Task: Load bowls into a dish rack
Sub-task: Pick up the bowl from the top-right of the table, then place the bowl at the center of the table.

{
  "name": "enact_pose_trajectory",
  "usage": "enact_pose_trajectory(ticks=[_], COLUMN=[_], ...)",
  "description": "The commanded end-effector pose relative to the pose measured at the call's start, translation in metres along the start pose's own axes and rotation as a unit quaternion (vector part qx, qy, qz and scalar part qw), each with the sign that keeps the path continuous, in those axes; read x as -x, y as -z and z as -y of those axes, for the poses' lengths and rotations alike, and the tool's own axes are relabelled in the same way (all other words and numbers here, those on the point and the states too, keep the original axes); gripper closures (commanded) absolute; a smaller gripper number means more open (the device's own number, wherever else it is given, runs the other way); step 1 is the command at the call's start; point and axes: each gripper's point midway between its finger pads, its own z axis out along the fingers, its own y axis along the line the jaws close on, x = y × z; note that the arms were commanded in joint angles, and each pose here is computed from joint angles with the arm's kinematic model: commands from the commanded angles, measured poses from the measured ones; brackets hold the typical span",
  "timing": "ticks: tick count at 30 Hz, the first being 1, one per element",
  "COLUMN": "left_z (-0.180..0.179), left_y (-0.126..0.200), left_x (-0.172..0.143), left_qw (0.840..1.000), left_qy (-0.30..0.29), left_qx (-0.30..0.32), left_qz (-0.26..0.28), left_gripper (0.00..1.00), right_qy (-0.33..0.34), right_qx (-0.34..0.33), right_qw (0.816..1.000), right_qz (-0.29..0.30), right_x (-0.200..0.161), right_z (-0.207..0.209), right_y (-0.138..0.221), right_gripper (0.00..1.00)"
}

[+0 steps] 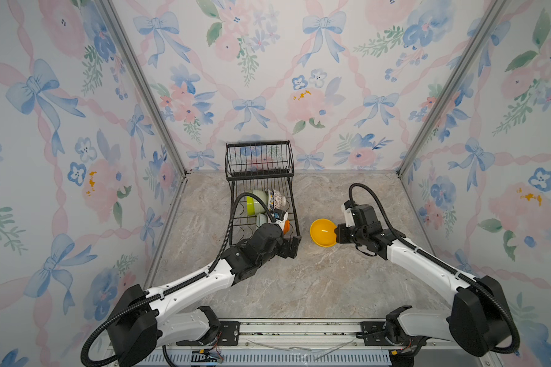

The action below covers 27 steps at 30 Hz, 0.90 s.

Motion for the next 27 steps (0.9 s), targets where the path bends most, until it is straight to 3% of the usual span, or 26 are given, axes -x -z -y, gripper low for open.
enact_pose_trajectory(ticks=[1,15,27], left_z=[-0.015,-0.059,-0.073], left_y=[0.009,0.044,0.064], left_x=[0.008,-0.012,-0.02], left_qw=[0.999,0.993,0.991], left_qy=[0.025,0.082,0.095], left_qx=[0.027,0.072,0.084], left_qz=[0.021,0.043,0.049], left_gripper=[0.02,0.02,0.02], right_qy=[0.025,0.091,0.136], right_qx=[0.035,0.094,0.066], right_qw=[0.999,0.99,0.984], right_qz=[-0.01,-0.056,-0.091], right_x=[-0.015,-0.06,-0.074], right_z=[-0.026,-0.101,-0.14], right_y=[0.005,-0.015,-0.044], right_gripper=[1.0,1.0,1.0])
